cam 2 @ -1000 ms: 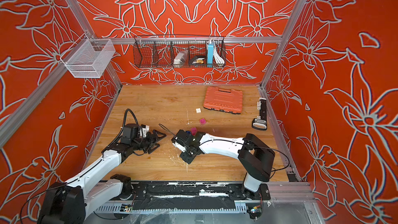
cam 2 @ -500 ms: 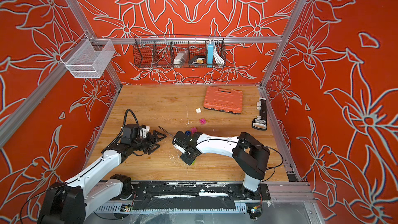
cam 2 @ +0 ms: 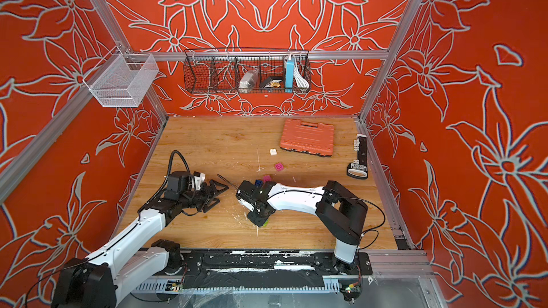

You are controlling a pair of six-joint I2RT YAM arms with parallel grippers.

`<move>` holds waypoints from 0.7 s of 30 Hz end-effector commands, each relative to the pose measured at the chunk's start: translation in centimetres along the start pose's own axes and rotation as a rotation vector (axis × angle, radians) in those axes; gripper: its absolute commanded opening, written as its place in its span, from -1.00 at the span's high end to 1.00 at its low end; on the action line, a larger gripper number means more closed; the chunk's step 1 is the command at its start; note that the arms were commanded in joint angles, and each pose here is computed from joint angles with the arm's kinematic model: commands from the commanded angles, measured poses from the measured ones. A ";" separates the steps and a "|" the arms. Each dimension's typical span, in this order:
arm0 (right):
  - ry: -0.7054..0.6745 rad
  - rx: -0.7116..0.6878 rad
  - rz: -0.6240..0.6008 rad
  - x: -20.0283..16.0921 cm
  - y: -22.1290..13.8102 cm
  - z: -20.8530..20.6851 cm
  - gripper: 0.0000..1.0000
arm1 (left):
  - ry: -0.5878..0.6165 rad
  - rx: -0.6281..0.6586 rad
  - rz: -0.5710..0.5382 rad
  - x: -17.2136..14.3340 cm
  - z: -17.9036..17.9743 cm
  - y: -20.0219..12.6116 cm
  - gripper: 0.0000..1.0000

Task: Assemble the letter r with lego
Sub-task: Assemble the lego brick with the lego brick.

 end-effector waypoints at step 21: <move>-0.173 -0.008 0.168 -2.5 1.8 0.0 1.00 | 0.002 0.027 0.012 -0.5 1.0 -0.2 -0.75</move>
Point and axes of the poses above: each gripper's point midway between its finger pads, its own y axis out along the fingers, its own z axis along the line the jaws close on, x = y × z, the point moved 1 cm from there along -y, back along the fingers, and after that the axes turned 7 degrees about -y, right-handed, at the moved point
